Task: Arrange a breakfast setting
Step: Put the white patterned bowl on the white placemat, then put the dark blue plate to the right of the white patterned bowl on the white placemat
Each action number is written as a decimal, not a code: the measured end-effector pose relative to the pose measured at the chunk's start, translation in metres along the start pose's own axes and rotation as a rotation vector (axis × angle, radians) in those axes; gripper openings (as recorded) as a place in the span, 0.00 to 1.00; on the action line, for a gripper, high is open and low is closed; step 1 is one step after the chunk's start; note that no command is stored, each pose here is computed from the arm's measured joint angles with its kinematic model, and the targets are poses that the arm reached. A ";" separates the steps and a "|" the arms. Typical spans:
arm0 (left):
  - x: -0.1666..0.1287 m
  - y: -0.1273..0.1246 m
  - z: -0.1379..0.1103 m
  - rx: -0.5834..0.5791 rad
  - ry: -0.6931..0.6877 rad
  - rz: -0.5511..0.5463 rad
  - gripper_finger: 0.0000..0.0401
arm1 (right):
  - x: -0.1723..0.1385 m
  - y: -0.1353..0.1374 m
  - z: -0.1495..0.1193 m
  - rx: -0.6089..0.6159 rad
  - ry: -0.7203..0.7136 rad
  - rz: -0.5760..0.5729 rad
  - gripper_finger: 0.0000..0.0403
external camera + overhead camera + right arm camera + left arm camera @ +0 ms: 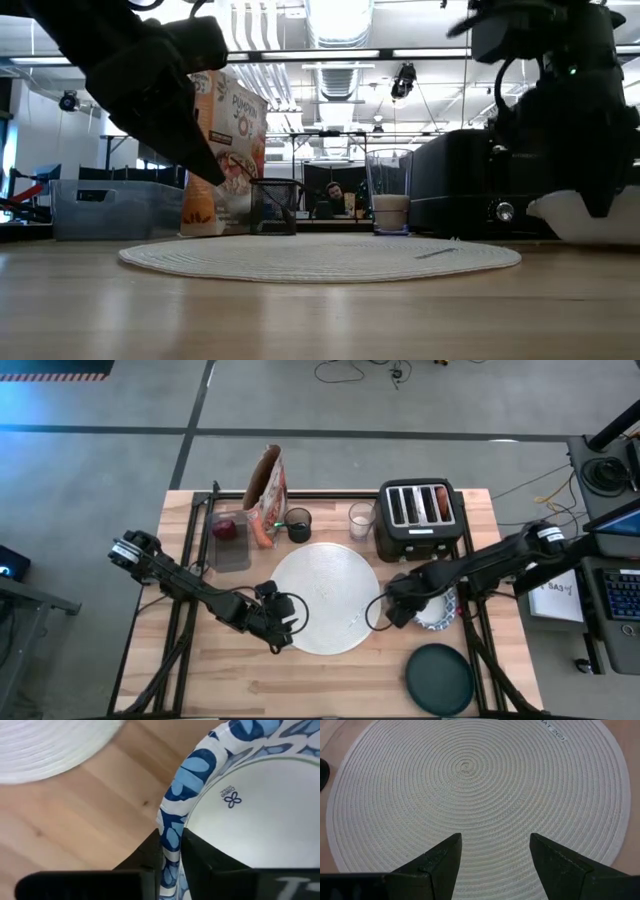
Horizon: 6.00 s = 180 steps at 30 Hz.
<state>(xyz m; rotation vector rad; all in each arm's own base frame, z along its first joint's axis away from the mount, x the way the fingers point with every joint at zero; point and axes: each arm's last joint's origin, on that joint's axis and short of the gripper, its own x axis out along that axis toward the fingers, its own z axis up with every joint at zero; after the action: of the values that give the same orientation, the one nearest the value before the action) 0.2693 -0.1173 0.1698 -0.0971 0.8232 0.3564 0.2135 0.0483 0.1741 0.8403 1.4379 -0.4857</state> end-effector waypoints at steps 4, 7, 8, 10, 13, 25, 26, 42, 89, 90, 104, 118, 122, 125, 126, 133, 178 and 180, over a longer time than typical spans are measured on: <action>0.000 -0.001 0.001 -0.009 -0.012 -0.008 0.55 | -0.007 0.005 -0.001 -0.172 -0.035 0.080 0.10; 0.000 -0.001 0.002 -0.013 -0.017 -0.012 0.55 | -0.012 0.012 -0.001 -0.301 -0.084 0.152 0.10; 0.000 -0.001 0.002 -0.014 -0.019 -0.013 0.55 | -0.015 0.014 -0.001 -0.339 -0.096 0.166 0.10; 0.000 -0.002 0.003 -0.018 -0.023 -0.017 0.55 | -0.022 0.021 -0.001 -0.407 -0.124 0.185 0.09; 0.000 -0.002 0.003 -0.023 -0.029 -0.022 0.55 | -0.034 0.032 -0.002 -0.532 -0.185 0.197 0.09; -0.002 -0.006 0.004 -0.030 -0.040 -0.052 0.55 | -0.059 0.089 -0.006 -1.323 -0.458 0.001 0.09; -0.002 -0.006 0.004 -0.029 -0.040 -0.054 0.55 | -0.057 0.092 -0.004 -1.384 -0.455 -0.020 0.09; -0.005 -0.010 0.001 -0.021 -0.036 -0.068 0.55 | 0.004 0.101 0.010 -1.656 -0.230 -0.272 0.09; -0.005 -0.010 0.002 -0.069 -0.047 -0.067 0.55 | 0.013 0.104 0.013 -1.529 -0.221 -0.237 0.09; -0.005 -0.010 0.002 -0.069 -0.047 -0.067 0.55 | 0.013 0.104 0.013 -1.542 -0.220 -0.239 0.09; -0.005 -0.009 0.002 -0.066 -0.051 -0.046 0.55 | 0.012 0.107 0.016 -1.489 -0.293 -0.275 0.11; -0.004 -0.009 0.001 -0.064 -0.050 -0.046 0.55 | 0.012 0.107 0.016 -1.455 -0.303 -0.275 0.06; -0.004 -0.009 0.001 -0.064 -0.050 -0.045 0.55 | 0.012 0.107 0.016 -1.449 -0.301 -0.273 0.13; -0.004 -0.009 0.001 -0.064 -0.051 -0.045 0.55 | 0.012 0.107 0.016 -1.449 -0.300 -0.271 0.20; -0.004 -0.009 0.001 -0.064 -0.051 -0.045 0.55 | 0.012 0.107 0.016 -1.449 -0.300 -0.271 0.23; -0.004 -0.009 0.001 -0.064 -0.050 -0.045 0.55 | 0.011 0.107 0.016 -1.438 -0.299 -0.274 0.36; -0.028 -0.032 -0.011 0.147 -0.017 -0.259 0.55 | 0.021 0.136 -0.105 0.257 0.029 -0.019 0.35; -0.030 -0.034 -0.013 0.158 -0.013 -0.263 0.55 | 0.023 0.136 -0.111 0.288 0.031 -0.029 0.35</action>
<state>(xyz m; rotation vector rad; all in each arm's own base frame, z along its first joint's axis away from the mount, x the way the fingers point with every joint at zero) 0.2534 -0.1596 0.1808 -0.0546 0.8116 0.0441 0.2432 0.2223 0.1876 1.0597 1.4299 -0.7164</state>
